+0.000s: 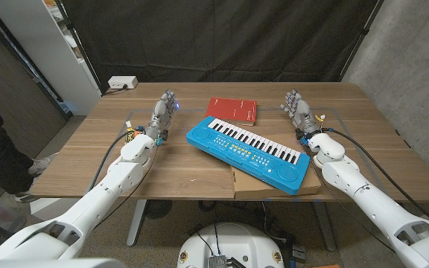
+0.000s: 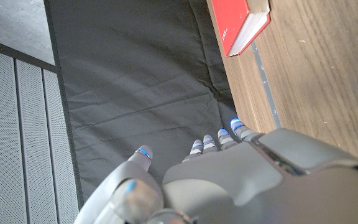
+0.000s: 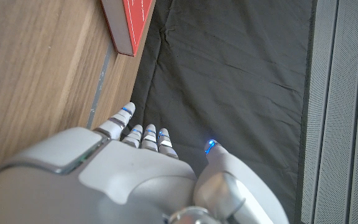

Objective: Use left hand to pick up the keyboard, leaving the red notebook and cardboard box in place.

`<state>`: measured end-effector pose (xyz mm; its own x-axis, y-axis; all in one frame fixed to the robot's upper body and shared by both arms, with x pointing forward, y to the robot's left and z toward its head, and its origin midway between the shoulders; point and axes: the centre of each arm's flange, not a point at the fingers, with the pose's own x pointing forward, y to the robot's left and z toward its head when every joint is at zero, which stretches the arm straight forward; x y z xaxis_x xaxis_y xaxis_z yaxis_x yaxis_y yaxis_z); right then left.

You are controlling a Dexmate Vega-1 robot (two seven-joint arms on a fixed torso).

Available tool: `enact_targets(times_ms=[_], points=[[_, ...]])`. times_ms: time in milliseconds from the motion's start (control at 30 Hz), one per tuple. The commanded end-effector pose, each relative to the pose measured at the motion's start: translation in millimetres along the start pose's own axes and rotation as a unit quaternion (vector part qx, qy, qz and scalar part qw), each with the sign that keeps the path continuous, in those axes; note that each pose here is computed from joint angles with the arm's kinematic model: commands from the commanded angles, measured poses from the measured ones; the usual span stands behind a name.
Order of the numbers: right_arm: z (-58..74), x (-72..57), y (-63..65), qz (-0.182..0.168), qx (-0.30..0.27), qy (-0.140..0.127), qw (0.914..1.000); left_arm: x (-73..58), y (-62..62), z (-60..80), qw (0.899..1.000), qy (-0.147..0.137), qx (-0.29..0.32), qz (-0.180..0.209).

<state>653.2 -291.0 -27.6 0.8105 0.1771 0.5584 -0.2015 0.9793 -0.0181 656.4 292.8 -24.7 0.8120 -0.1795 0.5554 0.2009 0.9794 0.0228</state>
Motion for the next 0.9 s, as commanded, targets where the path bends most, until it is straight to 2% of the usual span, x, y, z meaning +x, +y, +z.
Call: enact_targets(times_ms=[33, 400, 567, 900], points=[[-2.3, 0.1, -4.9, -0.008, 0.0, 0.001, 1.0, 4.8, -0.4, -3.2, 1.0, 0.008, 0.0, -0.008], [-3.0, 0.6, -6.5, -0.009, -0.001, 0.001, 1.0, 8.6, -2.4, -1.3, 1.0, 0.009, 0.008, -0.008], [-4.0, 1.1, -7.4, -0.01, 0.0, 0.001, 1.0, 8.3, -5.1, 5.0, 0.999, 0.012, 0.03, 0.003], [-8.5, 3.3, -7.1, -0.008, 0.003, 0.005, 0.9999, 5.1, -9.5, 14.1, 0.999, 0.024, 0.035, 0.009]])
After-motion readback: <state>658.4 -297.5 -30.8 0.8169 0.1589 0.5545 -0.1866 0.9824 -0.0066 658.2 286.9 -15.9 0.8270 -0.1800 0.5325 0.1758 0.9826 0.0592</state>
